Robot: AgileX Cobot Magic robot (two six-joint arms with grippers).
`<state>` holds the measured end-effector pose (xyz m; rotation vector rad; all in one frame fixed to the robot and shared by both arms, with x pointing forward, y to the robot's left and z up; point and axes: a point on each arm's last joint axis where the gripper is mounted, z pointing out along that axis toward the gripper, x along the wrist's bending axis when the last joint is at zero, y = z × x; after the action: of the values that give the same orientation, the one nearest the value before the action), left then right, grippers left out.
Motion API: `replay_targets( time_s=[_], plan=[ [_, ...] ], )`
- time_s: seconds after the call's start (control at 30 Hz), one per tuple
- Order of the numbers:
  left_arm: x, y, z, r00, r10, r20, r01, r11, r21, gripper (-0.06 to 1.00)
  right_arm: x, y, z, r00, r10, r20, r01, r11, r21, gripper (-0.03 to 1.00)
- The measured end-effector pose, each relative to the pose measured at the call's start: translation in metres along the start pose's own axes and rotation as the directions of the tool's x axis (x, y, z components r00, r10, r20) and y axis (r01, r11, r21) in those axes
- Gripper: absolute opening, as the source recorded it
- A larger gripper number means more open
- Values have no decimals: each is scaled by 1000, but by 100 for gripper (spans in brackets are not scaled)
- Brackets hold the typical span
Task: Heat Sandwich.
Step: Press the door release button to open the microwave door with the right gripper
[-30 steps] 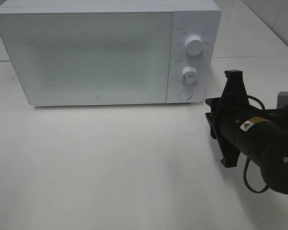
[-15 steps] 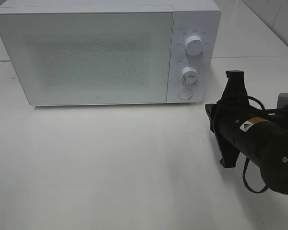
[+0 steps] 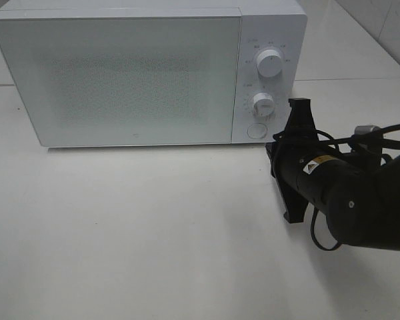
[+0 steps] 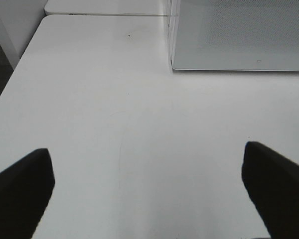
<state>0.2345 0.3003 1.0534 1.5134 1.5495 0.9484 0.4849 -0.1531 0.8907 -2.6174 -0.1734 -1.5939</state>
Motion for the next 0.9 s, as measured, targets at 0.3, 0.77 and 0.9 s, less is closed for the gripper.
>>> replay_targets(
  time_s=[0.3,0.77,0.9],
  plan=[
    [0,0,0,1000,0,0,0,1000,0,96,7,-5,34,1000,1,-13,-1,1000,-5,1],
    [0,0,0,1000,0,0,0,1000,0,96,10,2,67,1000,24,-2,-24,999,-26,1],
    [0,0,0,1000,0,0,0,1000,0,96,8,1,76,1000,21,9,-21,999,-26,1]
  ],
)
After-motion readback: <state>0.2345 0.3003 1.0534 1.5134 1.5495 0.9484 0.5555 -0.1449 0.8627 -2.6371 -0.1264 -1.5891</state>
